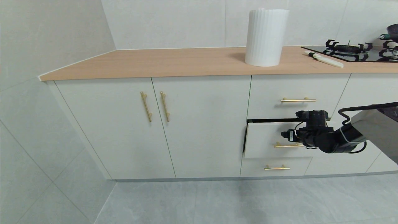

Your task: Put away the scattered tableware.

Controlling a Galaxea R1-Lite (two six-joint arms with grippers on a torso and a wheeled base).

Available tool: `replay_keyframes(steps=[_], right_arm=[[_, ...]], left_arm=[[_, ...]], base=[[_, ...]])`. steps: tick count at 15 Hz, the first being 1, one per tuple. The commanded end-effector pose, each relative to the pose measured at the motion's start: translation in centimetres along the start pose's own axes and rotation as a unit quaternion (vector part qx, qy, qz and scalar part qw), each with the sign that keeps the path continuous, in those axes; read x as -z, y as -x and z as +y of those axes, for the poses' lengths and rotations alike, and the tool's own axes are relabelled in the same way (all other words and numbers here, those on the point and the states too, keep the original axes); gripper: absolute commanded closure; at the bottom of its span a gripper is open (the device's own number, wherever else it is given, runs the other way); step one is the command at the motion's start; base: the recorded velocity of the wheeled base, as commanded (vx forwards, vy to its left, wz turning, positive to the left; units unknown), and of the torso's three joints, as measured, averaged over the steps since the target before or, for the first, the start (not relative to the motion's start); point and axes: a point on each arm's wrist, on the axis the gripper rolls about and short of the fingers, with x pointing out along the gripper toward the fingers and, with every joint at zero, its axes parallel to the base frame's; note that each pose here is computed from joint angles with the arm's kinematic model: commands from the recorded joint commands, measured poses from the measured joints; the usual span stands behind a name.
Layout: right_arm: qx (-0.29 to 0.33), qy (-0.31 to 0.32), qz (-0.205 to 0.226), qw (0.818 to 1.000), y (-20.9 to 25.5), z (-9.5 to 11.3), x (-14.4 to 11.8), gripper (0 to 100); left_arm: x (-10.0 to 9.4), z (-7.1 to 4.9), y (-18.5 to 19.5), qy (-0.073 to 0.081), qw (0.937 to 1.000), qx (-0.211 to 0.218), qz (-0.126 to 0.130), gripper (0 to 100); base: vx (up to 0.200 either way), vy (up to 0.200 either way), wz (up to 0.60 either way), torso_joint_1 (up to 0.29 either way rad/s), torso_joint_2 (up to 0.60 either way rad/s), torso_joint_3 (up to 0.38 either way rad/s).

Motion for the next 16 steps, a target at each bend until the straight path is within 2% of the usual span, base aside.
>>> replay_keyframes(steps=[1, 4, 16], right_arm=[[0.002, -0.001, -0.015, 1.0, -1.1, 0.2, 1.0, 0], [0.017, -0.007, -0.069, 0.997, -2.3, 0.3, 1.3, 0], [0.018, -0.042, -0.117, 0.992, -3.2, 0.7, -0.1, 0]], left_arm=[[0.0, 0.0, 0.0, 0.0, 1.0, -0.001, 0.001, 0], [0.0, 0.0, 0.0, 0.0, 1.0, 0.0, 0.001, 0], [0.0, 0.0, 0.0, 0.0, 1.0, -0.001, 0.001, 0]], base=[[0.0, 0.0, 0.0, 0.0, 0.0, 0.0], [0.0, 0.0, 0.0, 0.0, 0.0, 0.0], [0.0, 0.0, 0.0, 0.0, 0.0, 0.0]])
